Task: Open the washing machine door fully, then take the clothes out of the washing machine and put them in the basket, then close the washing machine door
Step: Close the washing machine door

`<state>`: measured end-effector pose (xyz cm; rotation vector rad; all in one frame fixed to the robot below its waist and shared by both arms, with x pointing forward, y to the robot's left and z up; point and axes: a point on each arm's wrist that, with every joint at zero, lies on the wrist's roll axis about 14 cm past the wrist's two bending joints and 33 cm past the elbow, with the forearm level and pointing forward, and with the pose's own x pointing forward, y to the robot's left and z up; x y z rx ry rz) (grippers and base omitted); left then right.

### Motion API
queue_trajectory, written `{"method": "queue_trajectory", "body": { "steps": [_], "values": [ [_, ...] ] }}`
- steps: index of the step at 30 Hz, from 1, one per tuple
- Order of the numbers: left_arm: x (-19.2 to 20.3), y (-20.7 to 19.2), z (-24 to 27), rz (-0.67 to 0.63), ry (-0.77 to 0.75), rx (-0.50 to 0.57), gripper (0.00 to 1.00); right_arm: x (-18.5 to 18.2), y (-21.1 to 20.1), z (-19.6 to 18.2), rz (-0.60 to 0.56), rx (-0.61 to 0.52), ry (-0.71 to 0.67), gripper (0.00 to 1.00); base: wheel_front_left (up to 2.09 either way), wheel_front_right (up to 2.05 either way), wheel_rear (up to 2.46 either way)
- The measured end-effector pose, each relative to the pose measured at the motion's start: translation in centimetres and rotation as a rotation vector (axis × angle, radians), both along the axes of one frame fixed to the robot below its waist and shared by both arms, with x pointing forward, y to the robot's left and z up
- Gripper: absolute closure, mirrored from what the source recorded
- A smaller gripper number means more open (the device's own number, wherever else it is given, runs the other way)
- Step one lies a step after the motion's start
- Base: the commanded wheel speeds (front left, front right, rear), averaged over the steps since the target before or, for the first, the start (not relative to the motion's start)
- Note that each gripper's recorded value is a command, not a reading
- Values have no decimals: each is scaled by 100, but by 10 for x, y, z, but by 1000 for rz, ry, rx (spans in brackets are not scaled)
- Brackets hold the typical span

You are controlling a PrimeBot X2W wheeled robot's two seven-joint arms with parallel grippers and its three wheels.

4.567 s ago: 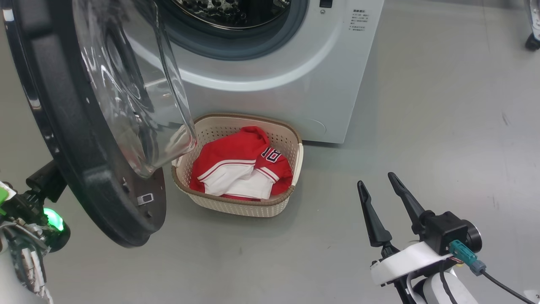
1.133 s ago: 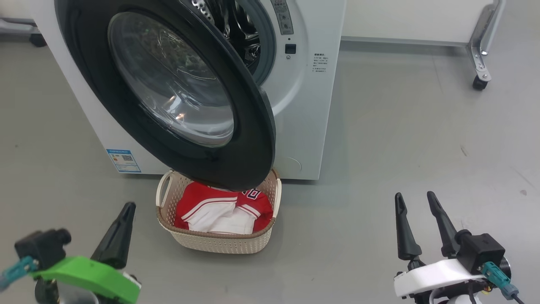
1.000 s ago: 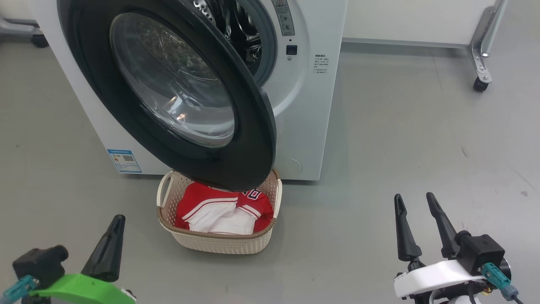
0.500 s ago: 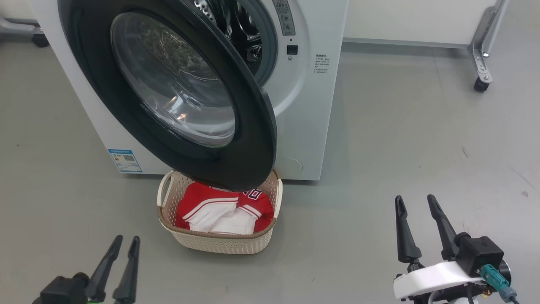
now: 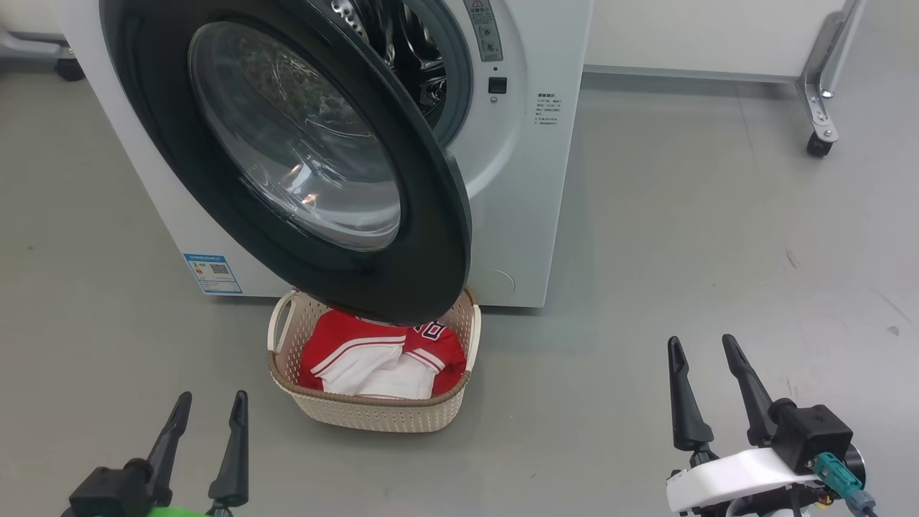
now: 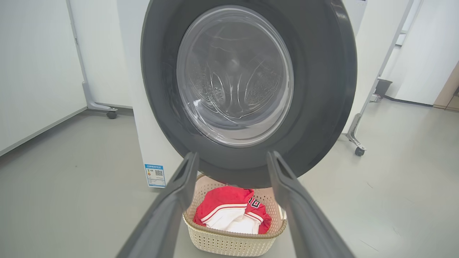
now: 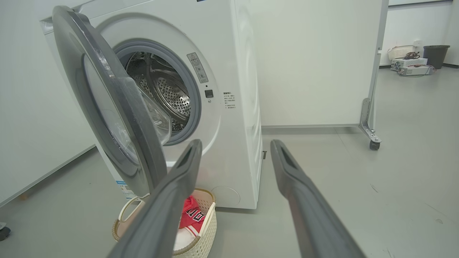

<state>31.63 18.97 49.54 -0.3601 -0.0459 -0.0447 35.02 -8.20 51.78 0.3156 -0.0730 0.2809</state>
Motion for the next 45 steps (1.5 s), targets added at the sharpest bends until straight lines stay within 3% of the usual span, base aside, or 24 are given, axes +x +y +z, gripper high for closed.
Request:
{"method": "queue_trajectory", "body": {
  "steps": [45],
  "values": [
    [3, 1, 4, 41, -18, 25, 0, 1, 3, -4, 8, 0, 12, 0, 0, 0, 0]
  ]
}}
